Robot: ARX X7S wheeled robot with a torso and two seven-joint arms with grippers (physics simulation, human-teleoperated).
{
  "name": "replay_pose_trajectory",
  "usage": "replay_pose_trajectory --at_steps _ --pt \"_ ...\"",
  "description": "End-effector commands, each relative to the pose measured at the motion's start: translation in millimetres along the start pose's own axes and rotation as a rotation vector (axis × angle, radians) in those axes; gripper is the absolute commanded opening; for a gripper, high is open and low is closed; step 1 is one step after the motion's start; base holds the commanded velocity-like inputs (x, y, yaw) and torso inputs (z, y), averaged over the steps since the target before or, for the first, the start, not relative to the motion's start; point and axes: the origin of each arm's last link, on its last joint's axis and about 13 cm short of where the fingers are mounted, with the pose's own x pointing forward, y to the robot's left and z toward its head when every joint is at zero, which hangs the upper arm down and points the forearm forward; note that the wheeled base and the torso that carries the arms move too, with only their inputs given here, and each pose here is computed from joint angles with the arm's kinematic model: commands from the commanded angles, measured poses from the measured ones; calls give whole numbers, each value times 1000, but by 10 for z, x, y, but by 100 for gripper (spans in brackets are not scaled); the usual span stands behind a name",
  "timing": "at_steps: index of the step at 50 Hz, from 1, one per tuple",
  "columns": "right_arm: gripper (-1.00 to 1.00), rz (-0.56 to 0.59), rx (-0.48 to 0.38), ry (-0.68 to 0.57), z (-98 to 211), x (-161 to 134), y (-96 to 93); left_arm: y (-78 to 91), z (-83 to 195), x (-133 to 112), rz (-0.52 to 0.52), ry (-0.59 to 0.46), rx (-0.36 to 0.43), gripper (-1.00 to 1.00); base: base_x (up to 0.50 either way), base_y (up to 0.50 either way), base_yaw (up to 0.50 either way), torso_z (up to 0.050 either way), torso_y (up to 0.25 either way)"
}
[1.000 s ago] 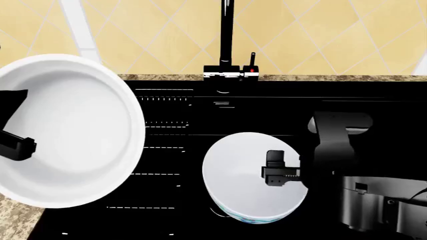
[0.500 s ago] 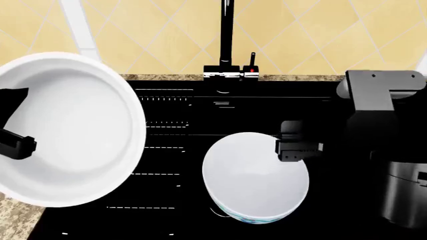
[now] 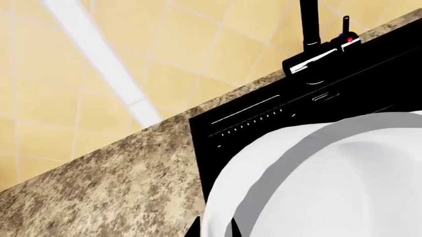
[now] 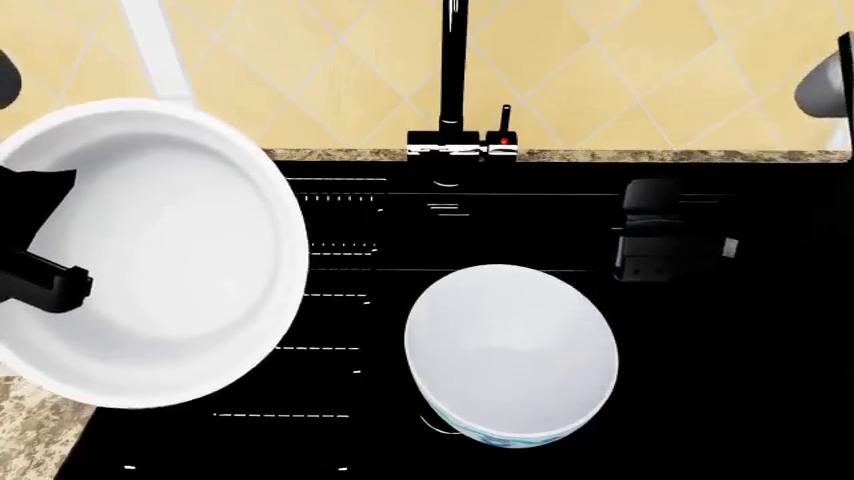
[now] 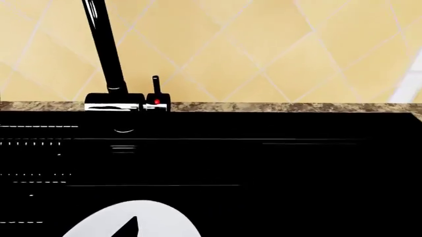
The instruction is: Stack the bowls in the sink.
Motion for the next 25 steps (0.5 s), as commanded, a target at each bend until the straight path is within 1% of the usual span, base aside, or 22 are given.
replay_pose_trajectory --at_steps 1,6,12,25 --pt "100 -52 2 -52 66 -179 -96 2 44 -1 30 -47 -8 -100 0 0 0 0 0" --pt "100 -70 2 -69 83 -225 -127 -9 57 14 27 -47 -7 -100 0 0 0 2 0" --pt "100 -91 1 -88 95 -277 -162 -19 71 22 20 -50 -31 -100 0 0 0 0 2" --pt "100 -99 8 -83 61 -250 -180 -79 116 111 -31 -87 -79 -100 0 0 0 0 1"
